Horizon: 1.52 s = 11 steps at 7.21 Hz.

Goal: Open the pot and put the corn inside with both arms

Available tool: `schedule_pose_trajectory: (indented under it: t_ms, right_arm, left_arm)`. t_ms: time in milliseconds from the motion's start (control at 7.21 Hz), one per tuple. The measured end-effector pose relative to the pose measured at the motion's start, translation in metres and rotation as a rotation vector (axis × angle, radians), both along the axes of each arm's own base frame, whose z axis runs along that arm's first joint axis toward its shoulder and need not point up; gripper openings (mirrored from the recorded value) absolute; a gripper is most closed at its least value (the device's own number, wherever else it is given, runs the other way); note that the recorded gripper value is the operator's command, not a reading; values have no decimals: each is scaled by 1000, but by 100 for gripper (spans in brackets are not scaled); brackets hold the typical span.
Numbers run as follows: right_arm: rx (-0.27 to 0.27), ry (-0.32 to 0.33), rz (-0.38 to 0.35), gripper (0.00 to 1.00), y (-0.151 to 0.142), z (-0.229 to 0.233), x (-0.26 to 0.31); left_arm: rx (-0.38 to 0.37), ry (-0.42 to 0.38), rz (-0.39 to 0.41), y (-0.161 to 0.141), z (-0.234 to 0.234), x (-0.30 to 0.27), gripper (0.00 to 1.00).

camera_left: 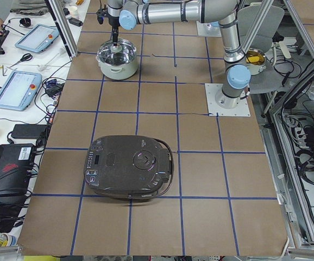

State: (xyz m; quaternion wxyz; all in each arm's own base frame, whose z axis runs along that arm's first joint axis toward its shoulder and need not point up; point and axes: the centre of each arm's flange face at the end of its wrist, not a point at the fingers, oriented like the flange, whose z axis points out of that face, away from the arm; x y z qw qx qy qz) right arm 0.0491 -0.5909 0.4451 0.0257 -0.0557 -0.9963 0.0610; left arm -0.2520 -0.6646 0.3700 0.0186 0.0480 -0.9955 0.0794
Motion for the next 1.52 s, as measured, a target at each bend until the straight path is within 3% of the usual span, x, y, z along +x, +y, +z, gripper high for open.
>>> schedule_pose_trajectory:
  t_ms: [139,554,970,1248,1525]
  right_arm:
    - [-3,2,4,100,-6,-7,-2]
    - [-8,1,36,100,-33,-62,-10]
    - [8,14,168,100,-52,-145,-54]
    - [35,-9,200,100,-68,-199,-71]
    - [6,-68,233,100,-82,-216,-69]
  left_arm:
    - [8,-3,-6,-4,-11,-2,100]
    - [23,-9,-9,-9,-30,-3,65]
    - [28,-9,-3,-8,-31,-3,42]
    - [19,-8,-3,-6,-19,1,40]
    - [15,-8,20,-6,2,24,36]
